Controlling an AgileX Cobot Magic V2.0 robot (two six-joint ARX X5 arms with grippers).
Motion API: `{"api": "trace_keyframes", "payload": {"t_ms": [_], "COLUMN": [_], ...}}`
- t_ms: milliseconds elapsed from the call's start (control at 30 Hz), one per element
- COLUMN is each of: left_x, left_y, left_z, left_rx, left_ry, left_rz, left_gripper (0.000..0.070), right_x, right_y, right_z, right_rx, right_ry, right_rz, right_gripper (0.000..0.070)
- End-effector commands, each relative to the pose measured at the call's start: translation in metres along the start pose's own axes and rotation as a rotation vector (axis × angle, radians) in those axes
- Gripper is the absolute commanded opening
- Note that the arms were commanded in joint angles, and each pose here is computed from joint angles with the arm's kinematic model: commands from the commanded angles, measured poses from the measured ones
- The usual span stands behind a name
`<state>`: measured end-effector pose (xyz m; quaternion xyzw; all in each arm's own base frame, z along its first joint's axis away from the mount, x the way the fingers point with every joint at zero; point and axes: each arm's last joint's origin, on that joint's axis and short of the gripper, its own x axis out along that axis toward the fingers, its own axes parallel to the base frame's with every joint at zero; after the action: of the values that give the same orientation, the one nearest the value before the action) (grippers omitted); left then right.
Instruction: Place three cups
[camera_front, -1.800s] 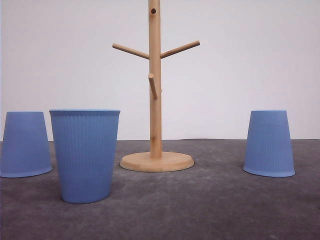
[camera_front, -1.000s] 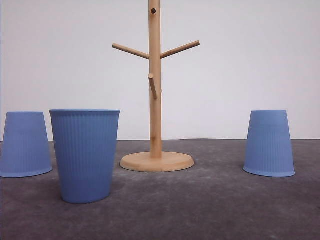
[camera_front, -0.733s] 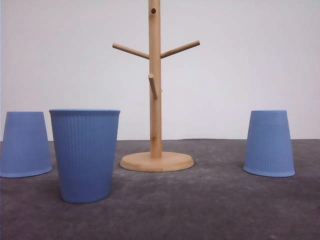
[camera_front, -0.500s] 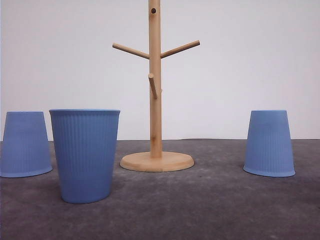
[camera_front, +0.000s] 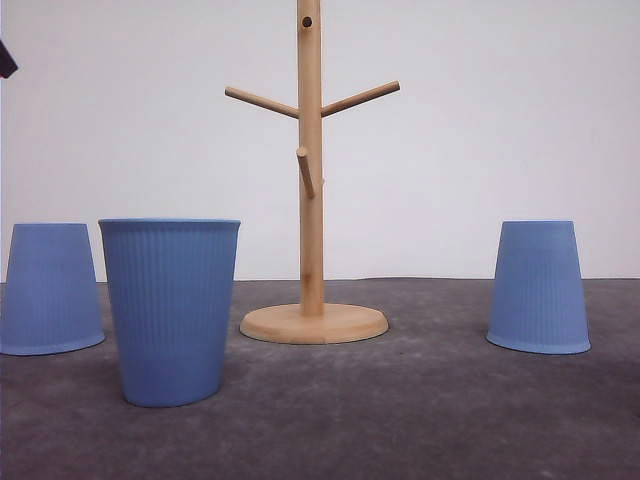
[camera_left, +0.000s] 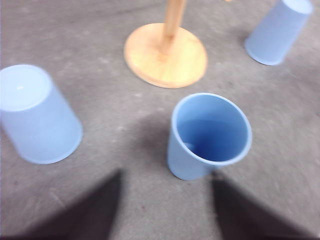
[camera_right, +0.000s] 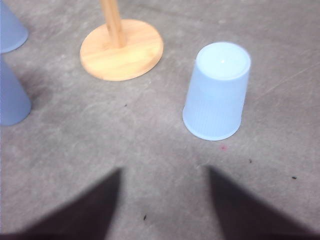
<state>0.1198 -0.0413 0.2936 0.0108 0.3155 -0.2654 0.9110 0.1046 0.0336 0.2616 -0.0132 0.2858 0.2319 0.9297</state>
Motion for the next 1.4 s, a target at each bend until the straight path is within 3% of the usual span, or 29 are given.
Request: {"api": "trace_keyframes", "payload": {"t_ms": [0,67,167,333,533,733,1000,1367], "left_x": [-0.004,-0.003,0.0,0.013,0.038,0.071,0.107,0.148], "left_y": [-0.001,-0.001,0.002,0.008,0.017,0.032,0.06,0.096], "left_z": [0.006,0.006,0.007,0.015,0.034,0.053,0.069,0.066], "left_rx": [-0.051,-0.084,-0.166,-0.291,-0.319,-0.312,-0.332,-0.353], "left_ry": [-0.027,-0.025,-0.012,0.074,0.222,0.295,0.298,0.295], "left_rz": [0.003,0.017,0.081,0.146,0.193,0.269,0.352,0.393], "left_gripper": [0.0447,0.045,0.0532,0.0532,0.0532,0.056,0.0595,0.0598], "right_x": [-0.002,-0.002,-0.002,-0.002,-0.002,-0.002,-0.002,-0.002], "right_y": [0.001,0.001,0.001,0.001,0.001,0.001,0.001,0.001], "right_z": [0.005,0.005,0.006,0.007,0.007,0.007,0.007,0.007], "right_rx": [-0.015,-0.016,-0.015,-0.015,0.001,0.001,0.001,0.0], "right_ry": [-0.024,-0.029,-0.038,-0.044,-0.044,-0.043,-0.044,-0.045], "right_rz": [-0.001,-0.001,0.0,0.002,0.003,0.003,0.002,0.002], "right_gripper": [0.0447,0.0447,0.0447,0.0447,0.0447,0.0447,0.0447,0.0447]}}
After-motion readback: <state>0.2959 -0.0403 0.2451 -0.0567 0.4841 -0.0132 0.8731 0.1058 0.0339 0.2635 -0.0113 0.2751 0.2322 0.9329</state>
